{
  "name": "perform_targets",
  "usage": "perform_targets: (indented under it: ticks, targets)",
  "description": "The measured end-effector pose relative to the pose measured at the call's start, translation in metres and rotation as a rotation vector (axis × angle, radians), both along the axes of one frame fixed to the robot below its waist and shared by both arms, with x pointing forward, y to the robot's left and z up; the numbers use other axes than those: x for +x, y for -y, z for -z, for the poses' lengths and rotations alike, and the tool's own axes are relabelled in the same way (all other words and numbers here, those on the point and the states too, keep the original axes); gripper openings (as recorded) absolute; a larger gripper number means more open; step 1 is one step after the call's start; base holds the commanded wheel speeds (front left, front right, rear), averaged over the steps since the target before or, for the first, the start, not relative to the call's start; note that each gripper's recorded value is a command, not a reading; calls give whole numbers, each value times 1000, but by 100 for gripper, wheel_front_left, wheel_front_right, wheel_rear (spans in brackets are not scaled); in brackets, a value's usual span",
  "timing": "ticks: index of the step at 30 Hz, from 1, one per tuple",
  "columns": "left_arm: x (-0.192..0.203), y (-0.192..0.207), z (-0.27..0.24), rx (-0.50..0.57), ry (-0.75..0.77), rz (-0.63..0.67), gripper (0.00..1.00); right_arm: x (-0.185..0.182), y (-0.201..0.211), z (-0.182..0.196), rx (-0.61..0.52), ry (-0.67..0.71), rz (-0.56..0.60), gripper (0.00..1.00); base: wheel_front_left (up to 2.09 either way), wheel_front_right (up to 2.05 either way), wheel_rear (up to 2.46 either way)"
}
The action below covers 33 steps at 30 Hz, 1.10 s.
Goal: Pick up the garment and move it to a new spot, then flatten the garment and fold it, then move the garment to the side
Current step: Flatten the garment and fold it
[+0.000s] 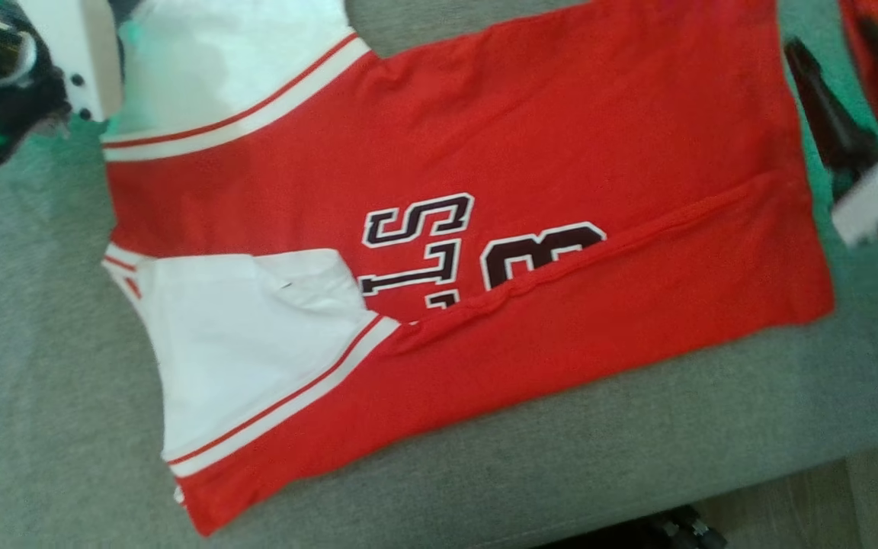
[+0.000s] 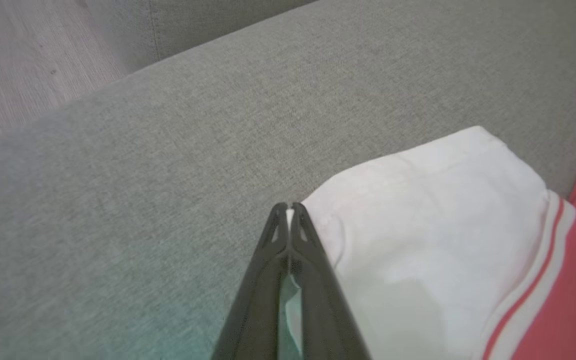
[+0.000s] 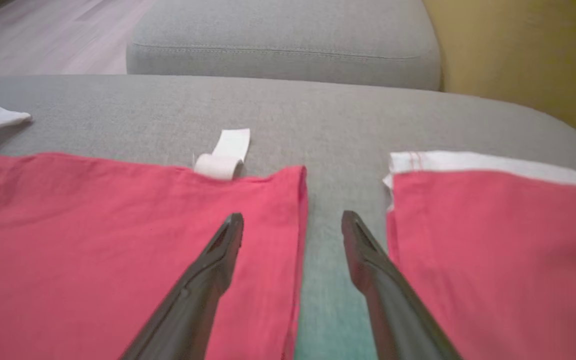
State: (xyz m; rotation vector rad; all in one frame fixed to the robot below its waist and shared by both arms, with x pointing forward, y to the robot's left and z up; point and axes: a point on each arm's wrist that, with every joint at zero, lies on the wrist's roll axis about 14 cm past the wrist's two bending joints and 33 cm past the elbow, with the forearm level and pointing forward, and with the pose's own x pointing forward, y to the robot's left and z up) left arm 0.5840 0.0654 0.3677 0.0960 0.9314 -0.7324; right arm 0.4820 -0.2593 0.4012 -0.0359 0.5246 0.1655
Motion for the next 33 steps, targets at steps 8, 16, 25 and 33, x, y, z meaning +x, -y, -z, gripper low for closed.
perform_targets:
  ticks: [8, 16, 25, 33]
  targets:
    - [-3, -2, -27, -50, 74, 8, 0, 47, -15, 24, -98, -167, -76, 100, 0, 0, 0]
    - [-9, -5, -33, -61, 103, 16, 0, 61, -31, 40, -53, -220, -81, 100, 0, 0, 0]
    - [6, -4, -51, -67, 274, 56, 0, 76, -34, 36, -80, -165, -108, 0, 0, 0, 0]
    - [11, -7, -73, -89, 399, 68, 0, 84, -22, 18, -75, -96, -81, 0, 0, 0, 0]
